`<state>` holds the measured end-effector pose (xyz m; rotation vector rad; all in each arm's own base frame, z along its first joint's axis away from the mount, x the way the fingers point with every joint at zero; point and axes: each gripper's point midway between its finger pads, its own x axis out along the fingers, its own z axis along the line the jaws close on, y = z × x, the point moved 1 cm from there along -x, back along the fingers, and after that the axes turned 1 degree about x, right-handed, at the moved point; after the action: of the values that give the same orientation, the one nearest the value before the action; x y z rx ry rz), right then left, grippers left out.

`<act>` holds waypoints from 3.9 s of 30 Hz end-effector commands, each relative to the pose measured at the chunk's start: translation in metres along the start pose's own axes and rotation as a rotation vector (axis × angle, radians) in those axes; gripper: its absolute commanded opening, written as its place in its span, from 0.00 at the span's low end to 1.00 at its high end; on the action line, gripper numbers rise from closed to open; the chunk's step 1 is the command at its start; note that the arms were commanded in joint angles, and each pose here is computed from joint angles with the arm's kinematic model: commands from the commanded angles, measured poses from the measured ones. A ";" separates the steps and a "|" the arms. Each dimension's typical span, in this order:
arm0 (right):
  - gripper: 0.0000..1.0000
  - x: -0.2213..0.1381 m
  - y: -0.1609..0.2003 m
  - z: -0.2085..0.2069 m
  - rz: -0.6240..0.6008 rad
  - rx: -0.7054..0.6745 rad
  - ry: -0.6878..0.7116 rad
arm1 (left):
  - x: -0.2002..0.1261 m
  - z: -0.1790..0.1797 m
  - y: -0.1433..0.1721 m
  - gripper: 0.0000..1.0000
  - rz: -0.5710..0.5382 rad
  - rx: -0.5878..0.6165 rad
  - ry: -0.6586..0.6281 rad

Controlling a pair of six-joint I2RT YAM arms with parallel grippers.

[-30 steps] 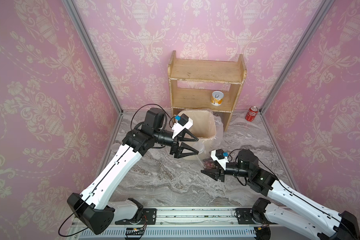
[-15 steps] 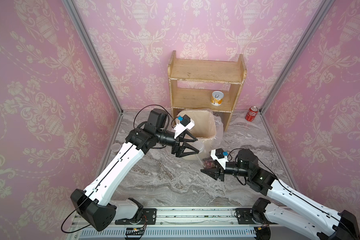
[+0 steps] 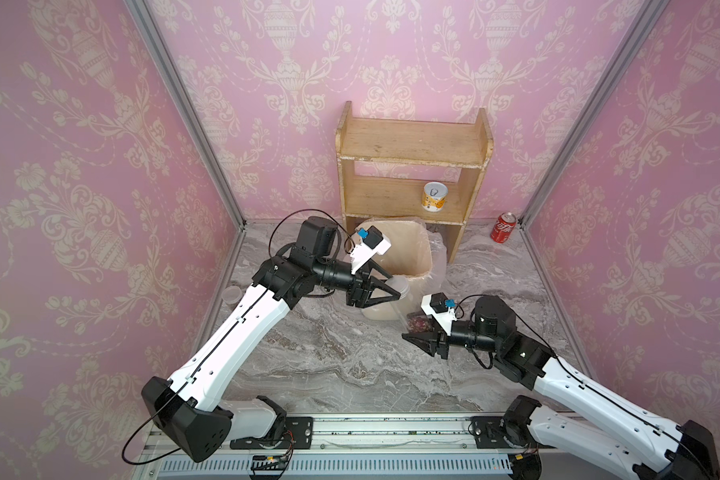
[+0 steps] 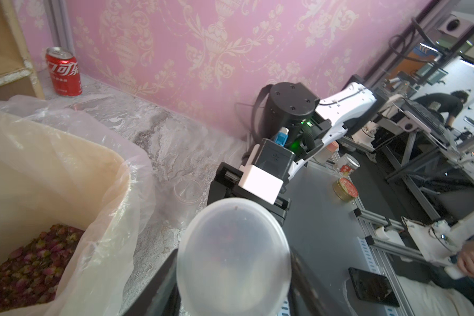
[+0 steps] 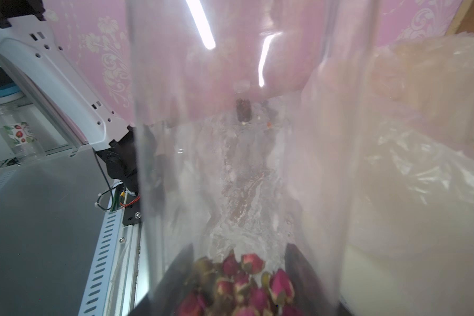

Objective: Empty the moldy dried flower tea in the jars
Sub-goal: Unscrew the lid from the jar, then place the lid at the center of the board.

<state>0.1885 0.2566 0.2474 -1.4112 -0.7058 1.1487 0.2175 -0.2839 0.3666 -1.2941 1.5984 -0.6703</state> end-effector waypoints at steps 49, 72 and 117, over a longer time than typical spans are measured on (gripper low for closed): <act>0.25 -0.002 0.001 -0.030 0.011 -0.182 0.233 | -0.007 0.051 -0.054 0.22 -0.178 -0.438 -0.488; 0.25 -0.045 -0.008 -0.034 -0.127 -0.166 0.382 | -0.038 0.032 -0.001 0.25 -0.103 -0.078 -0.602; 0.26 -0.075 -0.022 -0.034 -0.224 -0.165 0.466 | 0.126 0.117 0.230 0.30 0.128 0.074 -0.733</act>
<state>0.1983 0.1813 0.2776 -1.6353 -0.6084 0.5821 0.2165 -0.3151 0.0786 -1.1423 1.0921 -0.1043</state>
